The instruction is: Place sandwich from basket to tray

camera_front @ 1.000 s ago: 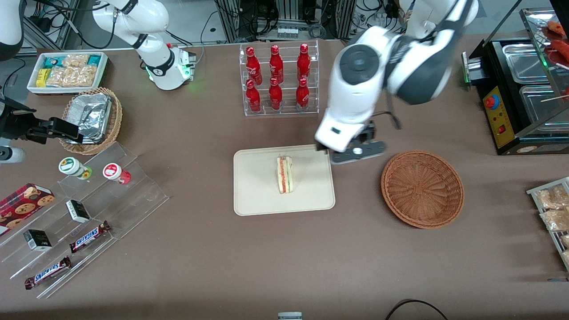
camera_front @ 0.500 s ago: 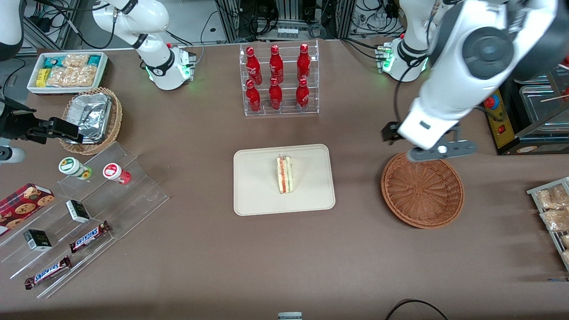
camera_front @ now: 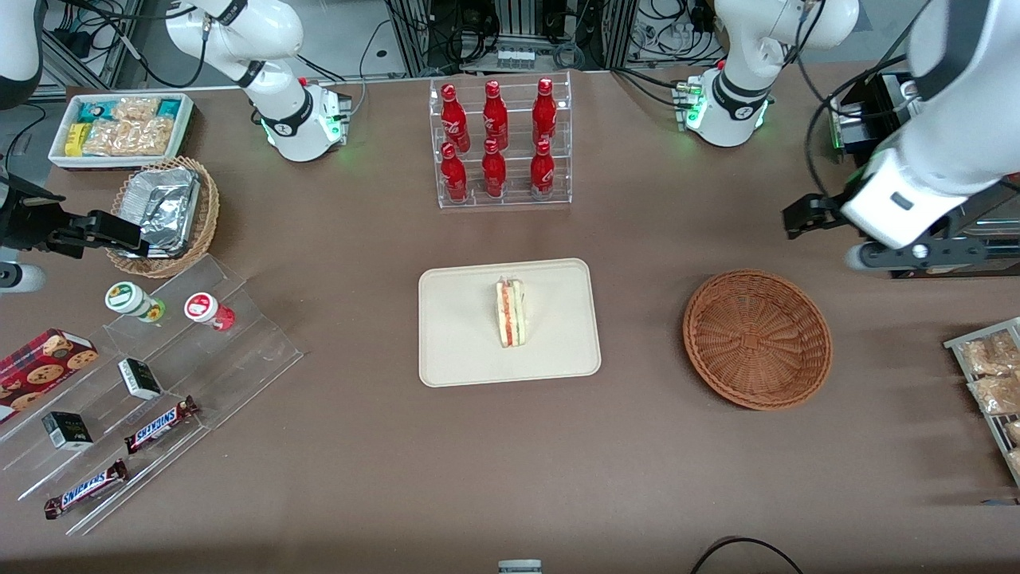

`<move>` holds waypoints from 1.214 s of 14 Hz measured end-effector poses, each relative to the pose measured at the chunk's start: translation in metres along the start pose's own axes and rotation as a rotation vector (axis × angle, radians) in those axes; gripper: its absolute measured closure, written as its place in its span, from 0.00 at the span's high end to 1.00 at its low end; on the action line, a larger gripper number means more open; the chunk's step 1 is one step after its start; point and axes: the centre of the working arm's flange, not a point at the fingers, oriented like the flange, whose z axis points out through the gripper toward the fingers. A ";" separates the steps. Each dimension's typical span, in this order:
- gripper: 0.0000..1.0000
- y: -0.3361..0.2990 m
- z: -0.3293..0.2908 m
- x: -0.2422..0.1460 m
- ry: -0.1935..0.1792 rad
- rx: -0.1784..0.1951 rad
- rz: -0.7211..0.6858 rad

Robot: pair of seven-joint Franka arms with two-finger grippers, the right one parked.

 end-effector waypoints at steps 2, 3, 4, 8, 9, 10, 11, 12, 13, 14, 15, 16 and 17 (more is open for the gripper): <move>1.00 -0.021 -0.004 -0.003 0.004 -0.015 -0.009; 1.00 -0.029 -0.005 -0.006 0.007 -0.020 -0.016; 1.00 -0.034 -0.007 -0.008 0.009 -0.022 -0.021; 1.00 -0.031 -0.009 -0.014 0.011 -0.021 0.001; 1.00 -0.031 -0.008 -0.017 0.010 -0.020 0.003; 1.00 -0.032 -0.009 -0.020 0.011 -0.020 0.004; 1.00 -0.033 -0.010 -0.022 0.013 -0.020 0.005; 1.00 -0.034 -0.011 -0.022 0.014 -0.021 0.005; 1.00 -0.033 -0.010 -0.022 0.014 -0.021 0.007; 1.00 -0.032 -0.010 -0.022 0.014 -0.021 0.009; 1.00 -0.032 -0.010 -0.022 0.015 -0.021 0.010; 1.00 -0.032 -0.011 -0.022 0.016 -0.021 0.010; 1.00 -0.033 -0.011 -0.022 0.017 -0.021 0.009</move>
